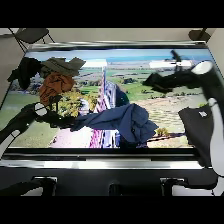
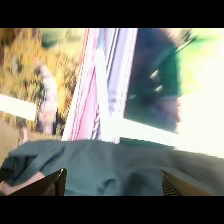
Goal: Fold the shirts.
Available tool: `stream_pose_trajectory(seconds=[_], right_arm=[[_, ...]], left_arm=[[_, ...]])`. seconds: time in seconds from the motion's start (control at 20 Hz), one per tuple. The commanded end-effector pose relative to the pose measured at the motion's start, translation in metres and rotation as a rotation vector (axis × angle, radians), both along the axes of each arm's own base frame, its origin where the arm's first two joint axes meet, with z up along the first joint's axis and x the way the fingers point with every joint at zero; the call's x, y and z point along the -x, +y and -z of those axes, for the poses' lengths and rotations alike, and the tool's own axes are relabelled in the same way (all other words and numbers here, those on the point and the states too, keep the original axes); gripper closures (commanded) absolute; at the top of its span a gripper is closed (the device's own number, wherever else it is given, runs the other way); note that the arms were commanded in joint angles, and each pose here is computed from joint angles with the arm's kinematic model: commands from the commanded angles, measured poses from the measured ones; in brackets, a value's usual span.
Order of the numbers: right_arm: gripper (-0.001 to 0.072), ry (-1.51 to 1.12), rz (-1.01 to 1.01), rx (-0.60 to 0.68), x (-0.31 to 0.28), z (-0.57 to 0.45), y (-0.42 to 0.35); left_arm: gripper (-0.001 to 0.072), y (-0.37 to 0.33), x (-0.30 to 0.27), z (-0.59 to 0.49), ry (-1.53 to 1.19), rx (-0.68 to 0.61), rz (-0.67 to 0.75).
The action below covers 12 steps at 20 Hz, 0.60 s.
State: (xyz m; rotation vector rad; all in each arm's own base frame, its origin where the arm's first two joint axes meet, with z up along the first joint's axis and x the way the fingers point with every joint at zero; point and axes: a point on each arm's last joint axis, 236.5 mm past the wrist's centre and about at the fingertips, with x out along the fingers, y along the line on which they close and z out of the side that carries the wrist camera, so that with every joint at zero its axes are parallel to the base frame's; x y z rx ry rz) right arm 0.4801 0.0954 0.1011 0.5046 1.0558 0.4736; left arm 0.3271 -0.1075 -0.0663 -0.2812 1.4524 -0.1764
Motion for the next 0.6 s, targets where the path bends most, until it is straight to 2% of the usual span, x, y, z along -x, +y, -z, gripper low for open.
stream_pose_trajectory(seconds=[0.0,0.15,0.4,0.55], right_arm=[[0.0022,0.089,0.177,0.085,0.022,-0.017,-0.105],[0.0021,0.35,0.231,0.192,0.071,0.037,-0.151],[0.0021,0.522,0.2,0.021,0.091,0.117,-0.088],[0.0037,0.527,0.134,-0.074,0.081,0.149,-0.04]], left_arm=[[0.0675,-0.001,0.004,0.002,0.017,-0.001,0.014],[0.0675,-0.002,0.005,0.002,0.009,-0.004,0.046],[0.0675,-0.003,0.005,0.002,0.009,-0.004,0.047],[0.0675,-0.003,0.005,0.002,0.009,-0.004,0.046]])
